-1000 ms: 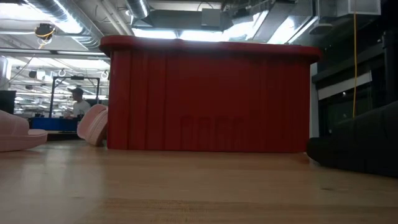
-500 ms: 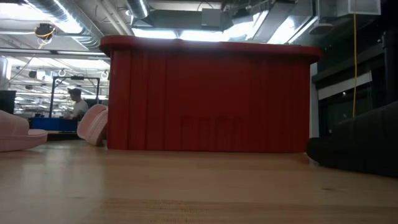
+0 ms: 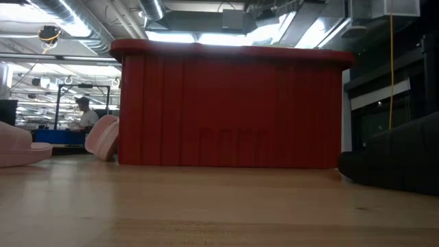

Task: Pick and place slides into bin
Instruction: Put the black slide in the red bin

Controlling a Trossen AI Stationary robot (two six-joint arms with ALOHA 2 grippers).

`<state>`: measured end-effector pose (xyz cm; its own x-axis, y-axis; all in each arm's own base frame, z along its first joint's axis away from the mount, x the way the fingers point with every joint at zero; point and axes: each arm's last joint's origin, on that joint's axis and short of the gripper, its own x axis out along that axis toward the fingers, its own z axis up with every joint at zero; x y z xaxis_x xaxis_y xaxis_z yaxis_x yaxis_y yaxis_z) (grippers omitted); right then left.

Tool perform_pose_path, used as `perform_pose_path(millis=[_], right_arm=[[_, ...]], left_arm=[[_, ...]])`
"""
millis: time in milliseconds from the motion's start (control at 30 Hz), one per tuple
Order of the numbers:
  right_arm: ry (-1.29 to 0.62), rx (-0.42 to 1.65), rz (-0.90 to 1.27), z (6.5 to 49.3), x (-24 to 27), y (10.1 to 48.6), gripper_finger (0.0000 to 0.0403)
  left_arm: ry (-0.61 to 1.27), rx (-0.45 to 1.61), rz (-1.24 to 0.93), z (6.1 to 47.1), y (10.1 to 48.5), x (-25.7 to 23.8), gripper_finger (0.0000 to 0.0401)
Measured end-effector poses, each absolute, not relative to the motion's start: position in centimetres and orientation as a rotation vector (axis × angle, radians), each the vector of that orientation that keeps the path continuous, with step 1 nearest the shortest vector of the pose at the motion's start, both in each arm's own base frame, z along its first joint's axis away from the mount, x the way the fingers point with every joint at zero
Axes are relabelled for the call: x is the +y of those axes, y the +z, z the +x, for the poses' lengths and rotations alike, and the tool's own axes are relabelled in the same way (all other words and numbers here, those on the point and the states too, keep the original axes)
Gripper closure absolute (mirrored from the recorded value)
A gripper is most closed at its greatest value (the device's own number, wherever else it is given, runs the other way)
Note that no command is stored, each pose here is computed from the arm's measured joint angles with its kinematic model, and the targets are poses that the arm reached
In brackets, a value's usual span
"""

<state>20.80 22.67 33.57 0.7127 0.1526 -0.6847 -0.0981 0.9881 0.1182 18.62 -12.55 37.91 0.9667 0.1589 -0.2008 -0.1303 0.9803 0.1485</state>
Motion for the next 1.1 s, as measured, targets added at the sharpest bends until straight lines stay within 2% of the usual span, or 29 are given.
perform_pose_path(millis=[167,400,533,733,900,1100], right_arm=[[0.138,0.822,0.022,20.1,22.5,35.6,0.0403],[0.109,1.011,0.014,19.0,22.7,34.9,0.0403],[0.115,1.059,-0.026,18.4,24.0,33.8,0.0403],[0.016,1.184,-0.141,18.2,24.6,31.4,0.04],[-0.014,1.263,-0.3,18.7,25.4,29.0,0.038],[-0.093,1.252,-0.417,19.3,25.6,25.6,0.0357]], left_arm=[[0.104,0.22,0.108,18.7,37.9,-12.7,0.04],[0.101,0.218,0.096,18.5,37.9,-12.9,0.04],[0.102,0.222,0.076,18.5,37.8,-12.9,0.04],[0.104,0.222,0.076,18.5,37.8,-12.9,0.04],[0.104,0.222,0.075,18.5,37.8,-12.9,0.04],[0.104,0.222,0.072,18.5,37.8,-12.9,0.04]])
